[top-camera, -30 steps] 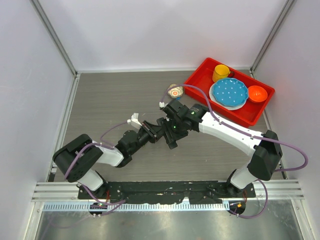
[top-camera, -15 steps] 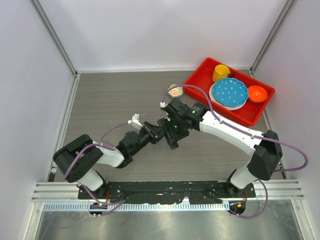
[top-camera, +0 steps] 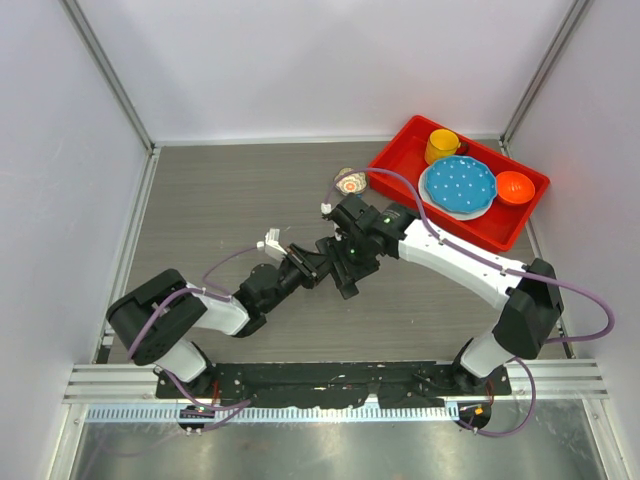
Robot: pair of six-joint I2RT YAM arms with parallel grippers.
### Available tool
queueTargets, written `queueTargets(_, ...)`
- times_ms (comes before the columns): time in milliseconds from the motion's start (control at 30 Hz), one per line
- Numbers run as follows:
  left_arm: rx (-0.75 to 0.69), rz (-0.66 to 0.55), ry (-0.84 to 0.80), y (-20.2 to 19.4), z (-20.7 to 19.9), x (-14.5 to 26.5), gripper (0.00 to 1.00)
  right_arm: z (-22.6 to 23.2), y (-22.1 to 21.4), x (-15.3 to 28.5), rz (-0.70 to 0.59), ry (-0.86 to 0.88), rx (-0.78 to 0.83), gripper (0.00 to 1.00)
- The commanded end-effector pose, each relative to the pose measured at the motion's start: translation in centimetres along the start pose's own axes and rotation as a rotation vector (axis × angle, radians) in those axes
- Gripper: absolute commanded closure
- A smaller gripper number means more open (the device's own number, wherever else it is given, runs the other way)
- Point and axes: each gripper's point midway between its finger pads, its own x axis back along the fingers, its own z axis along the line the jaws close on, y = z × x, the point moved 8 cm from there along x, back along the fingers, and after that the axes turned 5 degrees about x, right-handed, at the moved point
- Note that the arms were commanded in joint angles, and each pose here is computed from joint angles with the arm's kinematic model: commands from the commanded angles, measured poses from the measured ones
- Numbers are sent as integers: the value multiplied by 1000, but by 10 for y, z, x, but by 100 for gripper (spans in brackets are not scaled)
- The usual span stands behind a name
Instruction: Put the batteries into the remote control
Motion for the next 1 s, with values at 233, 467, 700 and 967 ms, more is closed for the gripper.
queueTargets(233,52,143,-470,-22,-92,20,100,-20,40,-3,-176,-105,-20,76)
queueTargets(467,6,98,-446,-18,-84,19,100,-15,25,2,-156,-30,-16,61)
queueTargets(700,-59,63,-378,-9,-76,11,100,-9,14,16,-158,34,12,48)
queueTargets(967,-145,51,-271,-5,-63,-4,100,1,6,37,-181,112,41,39)
